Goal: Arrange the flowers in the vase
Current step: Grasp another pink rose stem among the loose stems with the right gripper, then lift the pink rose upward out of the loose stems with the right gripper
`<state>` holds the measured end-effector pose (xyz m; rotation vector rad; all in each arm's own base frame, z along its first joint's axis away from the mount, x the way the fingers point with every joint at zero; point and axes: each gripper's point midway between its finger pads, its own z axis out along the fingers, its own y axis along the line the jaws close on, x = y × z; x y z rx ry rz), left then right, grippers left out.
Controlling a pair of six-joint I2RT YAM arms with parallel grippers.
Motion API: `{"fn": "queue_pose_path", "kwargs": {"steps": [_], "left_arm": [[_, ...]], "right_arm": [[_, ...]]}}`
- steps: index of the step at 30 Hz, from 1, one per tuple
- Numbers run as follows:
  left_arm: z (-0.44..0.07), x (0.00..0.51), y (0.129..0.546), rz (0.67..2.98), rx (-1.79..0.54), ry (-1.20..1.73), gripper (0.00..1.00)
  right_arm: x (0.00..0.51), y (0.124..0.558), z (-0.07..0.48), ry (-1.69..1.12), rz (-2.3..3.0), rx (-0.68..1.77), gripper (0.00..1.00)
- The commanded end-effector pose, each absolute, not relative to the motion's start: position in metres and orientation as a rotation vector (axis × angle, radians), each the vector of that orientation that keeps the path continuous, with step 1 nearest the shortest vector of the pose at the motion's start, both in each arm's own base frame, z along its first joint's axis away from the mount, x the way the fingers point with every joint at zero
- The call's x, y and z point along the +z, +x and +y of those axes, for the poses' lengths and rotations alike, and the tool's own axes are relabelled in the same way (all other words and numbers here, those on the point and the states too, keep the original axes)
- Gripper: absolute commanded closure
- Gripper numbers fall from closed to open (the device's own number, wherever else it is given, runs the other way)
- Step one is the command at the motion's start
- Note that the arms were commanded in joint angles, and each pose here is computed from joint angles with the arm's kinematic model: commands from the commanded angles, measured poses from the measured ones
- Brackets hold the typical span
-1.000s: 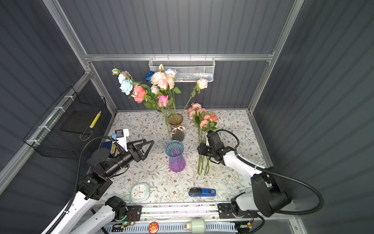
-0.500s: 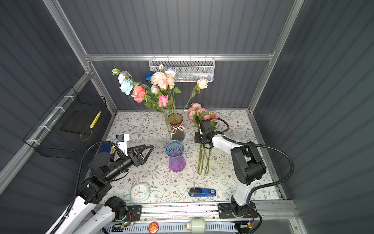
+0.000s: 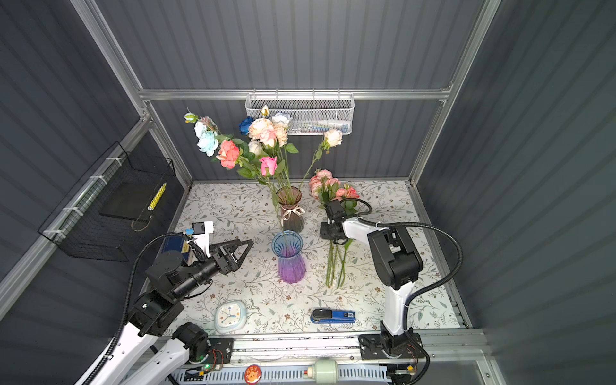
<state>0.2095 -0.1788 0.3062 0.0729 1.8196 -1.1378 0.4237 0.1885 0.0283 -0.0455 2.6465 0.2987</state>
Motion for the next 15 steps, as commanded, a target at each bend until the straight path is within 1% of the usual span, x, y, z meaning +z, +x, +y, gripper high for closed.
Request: {"fn": "queue_pose_path", "kwargs": {"steps": [1,3,5,9,15], "left_arm": [[-0.177,0.301,0.206,1.834,-1.138,0.059,0.0],[-0.176,0.302,0.206,1.832,-1.139,0.057,0.0],[-0.176,0.303,0.206,1.832,-1.139,0.057,0.0],[-0.176,0.302,0.206,1.832,-1.14,0.051,0.0],[-0.175,0.304,0.206,1.824,-1.142,0.047,0.0]], "right_arm": [[0.04,0.43,0.19,-0.054,2.594,0.322,0.91],[0.053,0.431,0.195,-0.069,2.532,0.383,0.96],[0.068,0.43,0.198,-0.084,2.462,0.446,0.99],[0.101,0.424,0.194,-0.05,2.318,0.558,1.0],[0.136,0.414,0.169,0.089,2.16,0.656,1.0]]}}
